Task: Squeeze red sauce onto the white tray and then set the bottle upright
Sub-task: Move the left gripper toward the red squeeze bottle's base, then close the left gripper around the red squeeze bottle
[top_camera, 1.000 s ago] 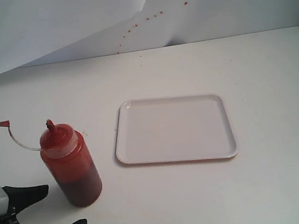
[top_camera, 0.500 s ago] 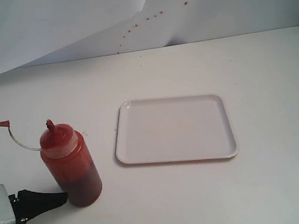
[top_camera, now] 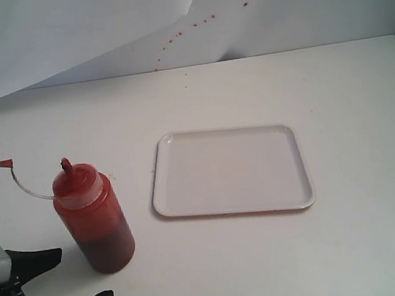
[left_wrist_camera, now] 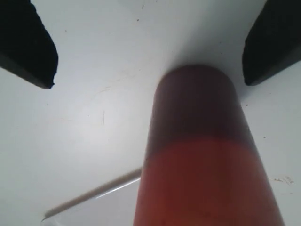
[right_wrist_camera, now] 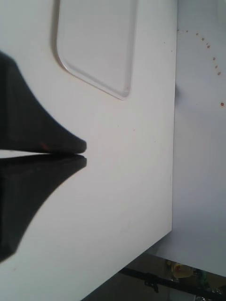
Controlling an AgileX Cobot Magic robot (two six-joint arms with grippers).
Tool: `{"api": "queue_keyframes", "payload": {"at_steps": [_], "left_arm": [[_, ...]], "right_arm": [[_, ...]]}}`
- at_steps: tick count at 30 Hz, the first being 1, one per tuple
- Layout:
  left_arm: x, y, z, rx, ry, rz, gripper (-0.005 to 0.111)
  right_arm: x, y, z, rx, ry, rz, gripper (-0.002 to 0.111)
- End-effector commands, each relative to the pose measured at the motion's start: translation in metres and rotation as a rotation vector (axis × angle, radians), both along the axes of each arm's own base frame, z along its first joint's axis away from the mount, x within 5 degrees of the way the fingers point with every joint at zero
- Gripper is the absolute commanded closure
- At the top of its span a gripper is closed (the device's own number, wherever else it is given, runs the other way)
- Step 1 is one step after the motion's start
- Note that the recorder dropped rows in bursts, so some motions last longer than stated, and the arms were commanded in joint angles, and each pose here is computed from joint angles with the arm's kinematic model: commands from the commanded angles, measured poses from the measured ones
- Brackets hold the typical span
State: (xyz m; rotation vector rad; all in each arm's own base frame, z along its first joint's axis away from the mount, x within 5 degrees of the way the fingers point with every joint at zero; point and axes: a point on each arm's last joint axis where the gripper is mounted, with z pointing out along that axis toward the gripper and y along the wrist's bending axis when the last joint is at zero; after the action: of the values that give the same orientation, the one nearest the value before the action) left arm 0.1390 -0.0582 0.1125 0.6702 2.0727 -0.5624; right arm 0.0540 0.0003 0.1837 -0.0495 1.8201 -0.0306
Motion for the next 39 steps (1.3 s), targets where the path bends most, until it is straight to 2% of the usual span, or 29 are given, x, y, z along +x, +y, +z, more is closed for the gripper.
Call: {"api": "queue_keyframes", "payload": {"at_steps": [1,7,11,16,20,26,39], "left_arm": [[0.002,-0.001,0.003,-0.034,-0.017,0.007,0.002],[0.006,0.003,0.002,-0.03,-0.011,0.082,0.002],[0.017,0.008,0.0,0.03,0.015,0.121,0.002],[0.033,0.004,-0.004,0.044,0.021,0.059,0.002],[0.046,0.001,-0.019,0.042,0.079,0.002,0.002],[0.069,-0.004,-0.036,0.024,0.1,-0.058,0.002],[0.099,-0.01,-0.033,0.019,0.016,-0.136,0.002]], "right_arm": [[0.0,0.0,-0.001,-0.007,-0.004,-0.006,0.108],[0.0,0.0,-0.001,-0.007,-0.004,-0.006,0.108],[0.0,0.0,-0.001,-0.007,-0.004,-0.006,0.108],[0.0,0.0,-0.001,-0.007,-0.004,-0.006,0.108],[0.0,0.0,-0.001,-0.007,-0.004,-0.006,0.108],[0.0,0.0,-0.001,-0.007,-0.004,-0.006,0.108],[0.0,0.0,-0.001,-0.001,-0.004,-0.004,0.108]]}}
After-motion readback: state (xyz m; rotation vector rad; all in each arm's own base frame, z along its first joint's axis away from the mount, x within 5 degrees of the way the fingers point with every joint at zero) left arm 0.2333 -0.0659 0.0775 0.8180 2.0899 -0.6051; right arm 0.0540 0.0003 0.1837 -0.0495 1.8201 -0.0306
